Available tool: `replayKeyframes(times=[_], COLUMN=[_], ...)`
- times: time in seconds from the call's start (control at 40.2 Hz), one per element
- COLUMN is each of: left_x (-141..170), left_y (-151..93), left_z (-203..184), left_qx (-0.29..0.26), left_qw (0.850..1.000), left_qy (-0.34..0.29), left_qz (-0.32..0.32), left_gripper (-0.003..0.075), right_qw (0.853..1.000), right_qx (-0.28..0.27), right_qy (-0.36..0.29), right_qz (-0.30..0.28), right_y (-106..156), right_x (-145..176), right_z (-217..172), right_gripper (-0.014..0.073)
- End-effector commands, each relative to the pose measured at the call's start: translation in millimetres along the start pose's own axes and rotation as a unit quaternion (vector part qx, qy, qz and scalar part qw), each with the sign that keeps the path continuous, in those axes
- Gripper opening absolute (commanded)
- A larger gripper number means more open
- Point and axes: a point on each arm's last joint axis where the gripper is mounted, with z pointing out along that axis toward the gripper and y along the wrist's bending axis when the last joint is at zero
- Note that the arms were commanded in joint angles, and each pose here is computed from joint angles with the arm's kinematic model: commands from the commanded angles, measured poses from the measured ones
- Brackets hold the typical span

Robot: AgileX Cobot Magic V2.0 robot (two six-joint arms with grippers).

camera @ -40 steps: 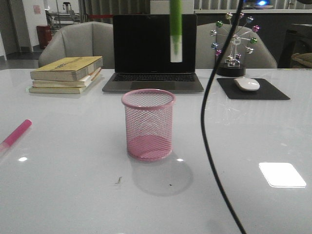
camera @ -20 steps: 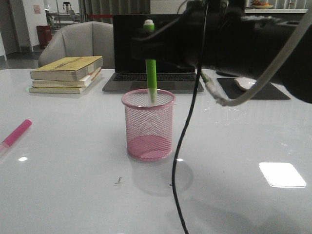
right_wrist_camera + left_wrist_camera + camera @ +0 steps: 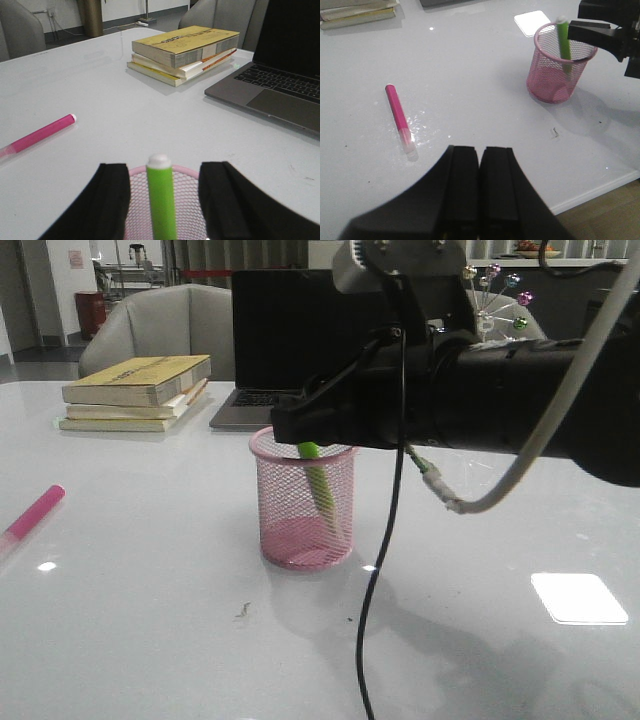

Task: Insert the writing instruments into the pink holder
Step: 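Lower the green marker into the holder and open the right gripper, then withdraw the right gripper away from the holder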

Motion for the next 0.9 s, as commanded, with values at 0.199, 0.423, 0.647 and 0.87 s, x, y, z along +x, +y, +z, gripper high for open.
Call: replayKeyframes(times=[0.199,0.423,0.647,0.87], left_x=[-14.1,-14.1,-14.1,-14.1], left_y=[-1.0,-1.0,-1.0,-1.0], left_z=[-3.6,-3.6,-3.6,-3.6], left_qx=[0.004,0.004,0.004,0.004], left_qw=[0.999,0.999,0.999,0.999], left_qy=[-0.047,-0.047,-0.047,-0.047], left_qz=[-0.003,-0.003,-0.003,-0.003], left_gripper=[0.0091,0.0091,0.0091,0.0091], right_qw=[1.0,0.995,0.987,0.982], right_qx=[0.015,0.036,0.054,0.062], right_qy=[0.019,0.086,0.151,0.178], right_qz=[-0.016,-0.018,-0.013,-0.01], right_y=[2.4,4.7,6.5,7.9], right_x=[-88.4,-130.9,-140.4,-139.1], right_z=[-53.3,-133.0,-203.8,-246.4], right_gripper=[0.0468,0.0468,0.0468,0.0468])
